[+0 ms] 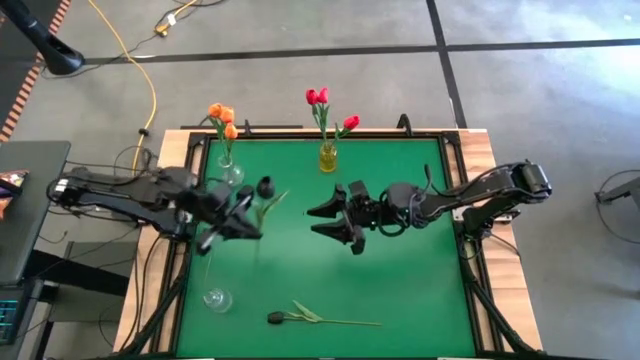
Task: Sort flowers into vase by color
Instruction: Put the top right black flower into the bottom transparent vase
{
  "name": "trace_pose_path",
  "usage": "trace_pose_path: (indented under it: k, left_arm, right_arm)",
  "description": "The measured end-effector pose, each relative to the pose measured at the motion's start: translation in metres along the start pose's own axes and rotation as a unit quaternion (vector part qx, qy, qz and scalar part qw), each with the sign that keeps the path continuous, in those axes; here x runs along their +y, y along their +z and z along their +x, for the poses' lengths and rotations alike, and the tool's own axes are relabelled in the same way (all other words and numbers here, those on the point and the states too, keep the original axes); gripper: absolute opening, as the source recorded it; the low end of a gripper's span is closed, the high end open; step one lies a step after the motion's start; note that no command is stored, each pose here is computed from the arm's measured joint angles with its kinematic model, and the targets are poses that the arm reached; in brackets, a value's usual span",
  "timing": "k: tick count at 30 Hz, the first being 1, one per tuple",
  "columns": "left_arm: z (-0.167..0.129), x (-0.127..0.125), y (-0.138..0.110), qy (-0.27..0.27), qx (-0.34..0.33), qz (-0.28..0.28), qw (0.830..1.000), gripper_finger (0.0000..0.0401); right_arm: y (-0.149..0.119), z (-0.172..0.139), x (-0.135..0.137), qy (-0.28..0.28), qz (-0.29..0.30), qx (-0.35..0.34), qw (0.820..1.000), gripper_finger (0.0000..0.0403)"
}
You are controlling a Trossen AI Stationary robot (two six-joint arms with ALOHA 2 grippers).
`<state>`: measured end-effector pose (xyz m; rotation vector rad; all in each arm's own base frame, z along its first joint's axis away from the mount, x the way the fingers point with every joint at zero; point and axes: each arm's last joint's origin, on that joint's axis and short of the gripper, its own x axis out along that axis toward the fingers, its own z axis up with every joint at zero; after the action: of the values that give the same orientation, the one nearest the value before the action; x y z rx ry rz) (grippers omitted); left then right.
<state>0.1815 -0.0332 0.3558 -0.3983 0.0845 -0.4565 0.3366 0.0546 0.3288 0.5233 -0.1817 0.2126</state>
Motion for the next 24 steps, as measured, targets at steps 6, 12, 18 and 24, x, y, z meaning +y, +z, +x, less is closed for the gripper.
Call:
trace_pose_path:
  k: [6,12,18,24]
  left_arm:
    - [-0.024,-0.031,-0.014,-0.044,0.060,-0.017,0.997,0.0000]
    - [-0.029,-0.056,-0.030,-0.070,0.103,-0.017,0.992,0.0000]
    - [-0.029,-0.069,-0.056,-0.057,0.140,0.021,0.988,0.0000]
    - [-0.037,-0.066,-0.079,-0.013,0.140,0.049,0.989,0.0000]
  right_arm:
    - [-0.009,-0.001,0.012,-0.026,0.013,0.000,1.000,0.0265]
    - [-0.019,-0.003,0.030,-0.050,0.020,-0.012,0.998,0.0265]
    - [-0.029,-0.007,0.049,-0.075,0.027,-0.024,0.997,0.0265]
    - [-0.034,-0.009,0.060,-0.087,0.048,-0.033,0.995,0.0265]
